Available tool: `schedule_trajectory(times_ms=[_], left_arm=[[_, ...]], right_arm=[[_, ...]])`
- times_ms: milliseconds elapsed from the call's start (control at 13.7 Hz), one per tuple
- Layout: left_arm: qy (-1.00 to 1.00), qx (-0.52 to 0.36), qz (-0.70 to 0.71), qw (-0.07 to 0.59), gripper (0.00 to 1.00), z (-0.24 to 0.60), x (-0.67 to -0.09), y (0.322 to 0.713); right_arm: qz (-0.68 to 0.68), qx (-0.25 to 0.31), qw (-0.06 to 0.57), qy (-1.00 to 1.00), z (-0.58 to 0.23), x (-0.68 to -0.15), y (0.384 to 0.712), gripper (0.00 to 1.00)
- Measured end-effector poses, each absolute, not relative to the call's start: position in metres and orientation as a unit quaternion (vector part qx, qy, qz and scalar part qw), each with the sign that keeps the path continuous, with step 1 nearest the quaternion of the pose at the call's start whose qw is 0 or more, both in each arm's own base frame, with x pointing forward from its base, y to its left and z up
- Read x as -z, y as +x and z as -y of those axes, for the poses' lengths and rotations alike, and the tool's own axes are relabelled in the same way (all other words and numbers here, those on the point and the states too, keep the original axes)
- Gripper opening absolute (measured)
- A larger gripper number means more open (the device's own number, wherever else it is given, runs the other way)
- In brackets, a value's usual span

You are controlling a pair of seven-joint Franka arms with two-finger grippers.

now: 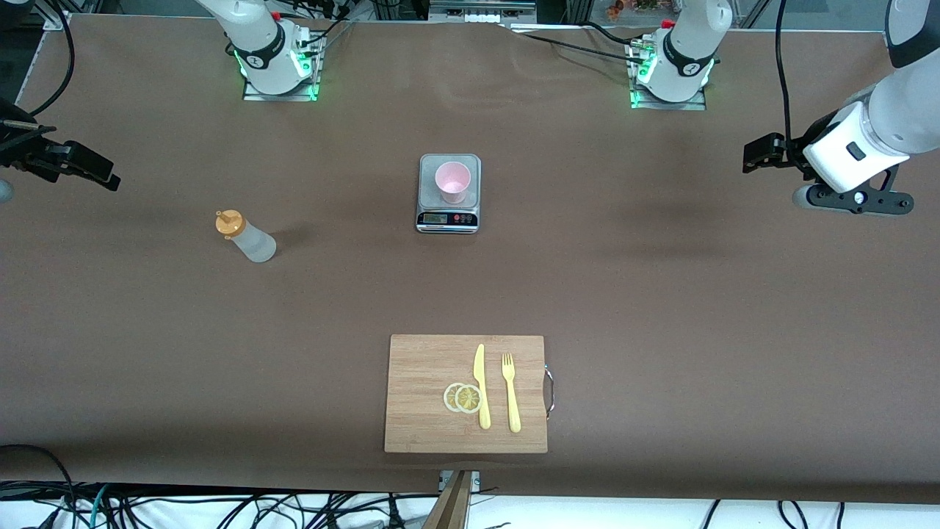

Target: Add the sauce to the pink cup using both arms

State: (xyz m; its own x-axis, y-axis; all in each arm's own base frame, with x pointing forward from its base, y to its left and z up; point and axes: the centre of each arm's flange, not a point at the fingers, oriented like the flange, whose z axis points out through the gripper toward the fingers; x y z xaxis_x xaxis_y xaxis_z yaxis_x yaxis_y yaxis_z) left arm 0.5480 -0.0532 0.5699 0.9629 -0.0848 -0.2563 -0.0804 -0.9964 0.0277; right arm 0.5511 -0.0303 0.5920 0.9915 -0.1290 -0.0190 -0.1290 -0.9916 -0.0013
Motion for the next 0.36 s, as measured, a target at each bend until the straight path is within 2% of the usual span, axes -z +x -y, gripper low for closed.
schedule_trajectory(times_ms=[364], left_arm=[[0.991, 0.127, 0.042, 0.009, 1.0, 0.0532, -0.5716, 0.549]], right_arm=[[-0.062, -0.009, 0.001, -0.998, 0.0301, -0.5921, 0.5512, 1.0]])
